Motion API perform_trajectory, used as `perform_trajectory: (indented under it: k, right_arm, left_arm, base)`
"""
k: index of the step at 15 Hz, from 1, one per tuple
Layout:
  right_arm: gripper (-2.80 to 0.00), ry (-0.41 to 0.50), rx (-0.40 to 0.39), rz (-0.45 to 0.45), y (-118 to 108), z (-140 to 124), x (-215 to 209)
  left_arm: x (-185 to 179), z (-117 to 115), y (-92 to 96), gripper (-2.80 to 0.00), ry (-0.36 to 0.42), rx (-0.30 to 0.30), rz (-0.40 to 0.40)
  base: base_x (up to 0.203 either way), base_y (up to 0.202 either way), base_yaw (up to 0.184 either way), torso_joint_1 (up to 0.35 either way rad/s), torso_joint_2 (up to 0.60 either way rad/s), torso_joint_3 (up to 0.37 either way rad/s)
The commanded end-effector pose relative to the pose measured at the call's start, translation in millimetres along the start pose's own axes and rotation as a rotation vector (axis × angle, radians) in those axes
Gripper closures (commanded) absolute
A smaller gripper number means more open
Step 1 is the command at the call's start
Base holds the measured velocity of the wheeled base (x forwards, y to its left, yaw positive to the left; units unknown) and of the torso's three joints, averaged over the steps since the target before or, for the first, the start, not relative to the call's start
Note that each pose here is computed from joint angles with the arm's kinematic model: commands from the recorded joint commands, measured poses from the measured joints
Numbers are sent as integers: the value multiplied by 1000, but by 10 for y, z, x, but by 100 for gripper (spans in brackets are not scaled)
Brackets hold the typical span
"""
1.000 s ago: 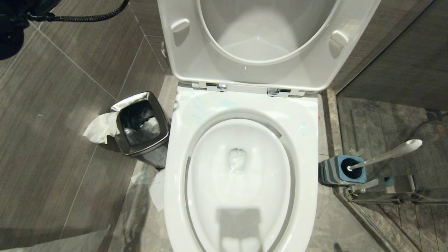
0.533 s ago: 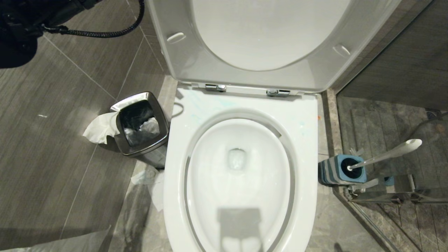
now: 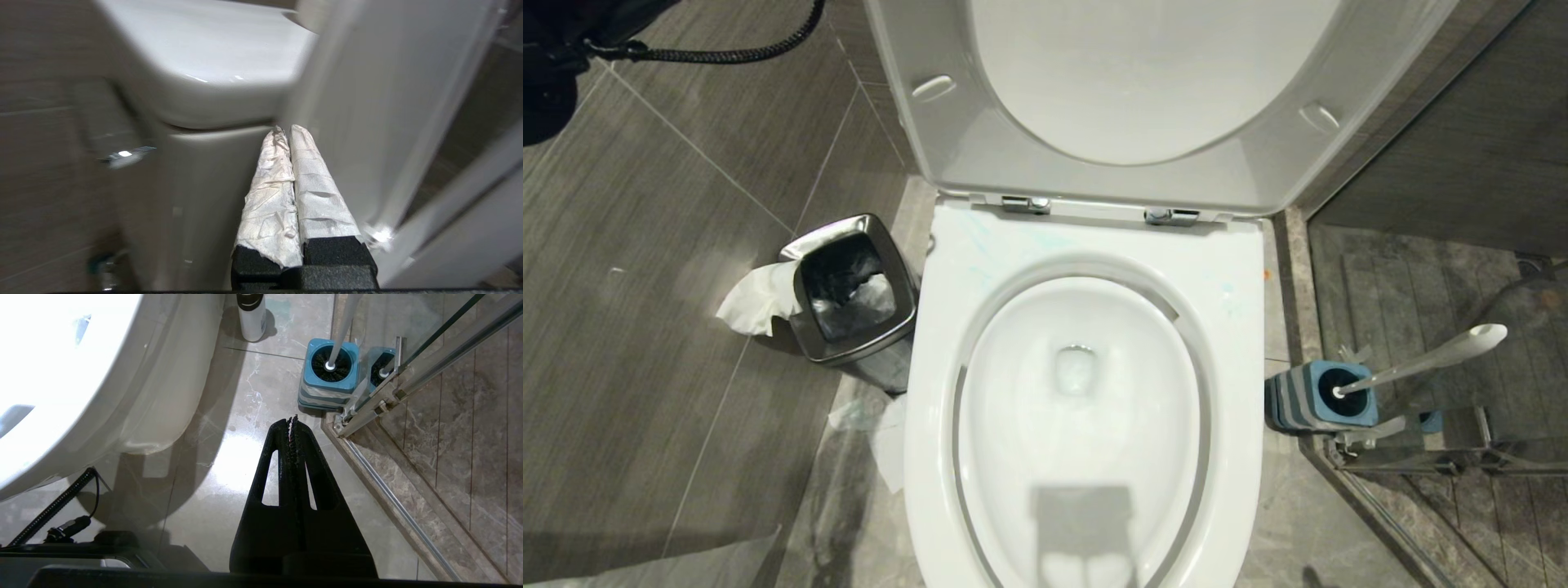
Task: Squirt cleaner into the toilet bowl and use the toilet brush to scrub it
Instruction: Close the toilet lid
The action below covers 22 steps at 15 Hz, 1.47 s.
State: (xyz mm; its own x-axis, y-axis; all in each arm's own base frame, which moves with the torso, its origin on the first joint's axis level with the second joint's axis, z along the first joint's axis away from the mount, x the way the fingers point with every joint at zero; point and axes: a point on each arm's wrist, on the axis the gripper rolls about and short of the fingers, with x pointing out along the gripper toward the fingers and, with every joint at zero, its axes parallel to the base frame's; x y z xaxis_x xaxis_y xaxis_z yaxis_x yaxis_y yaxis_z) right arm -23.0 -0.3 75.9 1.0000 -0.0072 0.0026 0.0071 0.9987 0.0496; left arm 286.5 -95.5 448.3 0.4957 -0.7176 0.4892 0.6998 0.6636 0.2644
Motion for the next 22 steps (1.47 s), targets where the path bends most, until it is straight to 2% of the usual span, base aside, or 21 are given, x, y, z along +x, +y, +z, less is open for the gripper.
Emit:
perform_trajectory:
  k: [1,6,13,17,21,22]
  right_arm:
    - [0,1,0,0,0,0,1]
    - [0,1,1,1,0,0,1]
    - [0,1,0,0,0,0,1]
    - [0,1,0,0,0,0,1]
    - [0,1,0,0,0,0,1]
    - [0,1,0,1,0,0,1]
  left_arm:
    - [-50,71,100,0,-23,20,55]
    - [17,-63,185,0,-22,36,80]
    - [157,-254,95,0,-13,-7,35]
    - [229,-337,11,0,-6,-35,-22]
    - [208,-340,0,0,10,-38,-181]
    - [183,-323,25,0,13,-43,-190]
  base:
    - [0,0,0,0,0,0]
    - [0,0,0,0,0,0]
    - [0,0,0,0,0,0]
    - [0,0,0,0,0,0]
    - [0,0,0,0,0,0]
    - [0,0,0,0,0,0]
